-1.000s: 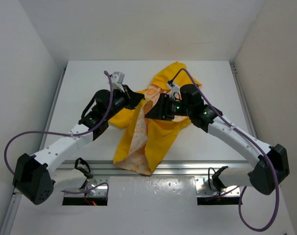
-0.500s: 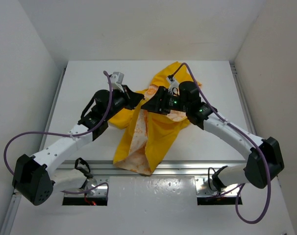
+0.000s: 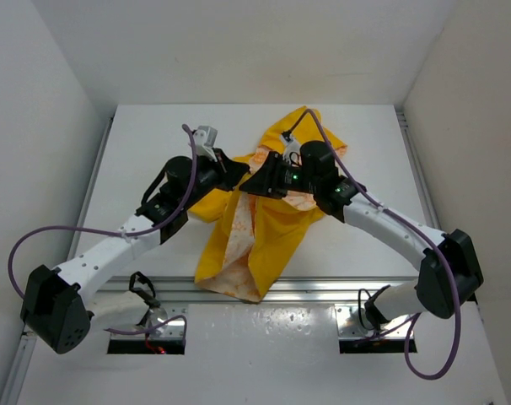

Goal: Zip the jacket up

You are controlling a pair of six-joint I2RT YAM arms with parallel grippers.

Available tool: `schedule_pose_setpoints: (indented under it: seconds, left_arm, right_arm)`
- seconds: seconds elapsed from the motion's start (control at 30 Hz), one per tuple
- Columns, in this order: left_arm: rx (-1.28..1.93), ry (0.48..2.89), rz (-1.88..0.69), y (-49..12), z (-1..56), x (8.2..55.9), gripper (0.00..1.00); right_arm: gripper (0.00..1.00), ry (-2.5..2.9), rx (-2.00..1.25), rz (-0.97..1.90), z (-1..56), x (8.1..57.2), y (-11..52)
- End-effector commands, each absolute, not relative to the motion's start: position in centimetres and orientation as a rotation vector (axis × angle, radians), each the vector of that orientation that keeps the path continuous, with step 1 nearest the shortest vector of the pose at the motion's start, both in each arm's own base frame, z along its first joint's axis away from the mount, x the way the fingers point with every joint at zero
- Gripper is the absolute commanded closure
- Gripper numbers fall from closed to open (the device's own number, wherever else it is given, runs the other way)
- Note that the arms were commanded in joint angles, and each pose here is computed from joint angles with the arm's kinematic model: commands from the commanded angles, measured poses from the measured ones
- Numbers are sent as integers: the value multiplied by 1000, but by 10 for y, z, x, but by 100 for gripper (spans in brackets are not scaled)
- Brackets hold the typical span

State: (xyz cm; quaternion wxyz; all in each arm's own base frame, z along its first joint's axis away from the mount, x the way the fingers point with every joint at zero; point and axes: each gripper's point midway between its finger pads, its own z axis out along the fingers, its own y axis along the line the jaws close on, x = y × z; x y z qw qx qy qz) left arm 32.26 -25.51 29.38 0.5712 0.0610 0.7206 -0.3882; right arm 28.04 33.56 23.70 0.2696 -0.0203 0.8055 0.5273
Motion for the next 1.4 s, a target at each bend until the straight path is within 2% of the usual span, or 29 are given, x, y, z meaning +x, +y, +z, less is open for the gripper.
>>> schedule_pose_setpoints:
  seconds: [0.0, 0.13, 0.23, 0.4, 0.6, 0.67, 0.73, 0.87, 1.0, 1.37]
  left_arm:
    - [159, 1603, -906, -254, 323, 318, 100]
    - [166, 1592, -902, -254, 326, 316, 100]
    - [166, 1592, -902, -256, 326, 315, 100]
    - [174, 1610, -904, -257, 321, 310, 100]
    - [174, 1602, -921, -259, 323, 306, 100]
    - [175, 1613, -918, -259, 320, 305, 100]
    - [154, 1626, -911, -257, 317, 307, 100]
    - [146, 1648, -897, -253, 312, 309, 100]
    - [131, 1703, -882, -252, 295, 313, 100]
    - [93, 1788, -874, -255, 260, 318, 100]
  right_arm:
    - [63, 2056, -78, 1452, 269, 292, 344]
    - [63, 2080, -64, 1413, 264, 293, 344]
    - [58, 2106, -33, 1366, 255, 298, 341]
    - [56, 2147, 16, 1299, 247, 306, 337]
    - [67, 2158, 26, 1279, 237, 310, 340]
    - [89, 2127, -8, 1295, 243, 310, 342]
    - [100, 2083, -68, 1315, 256, 306, 342]
    - [100, 1991, -232, 1293, 270, 286, 332]
    - [100, 1892, -409, 1145, 276, 265, 305]
    - [100, 1809, -582, 996, 268, 221, 266]
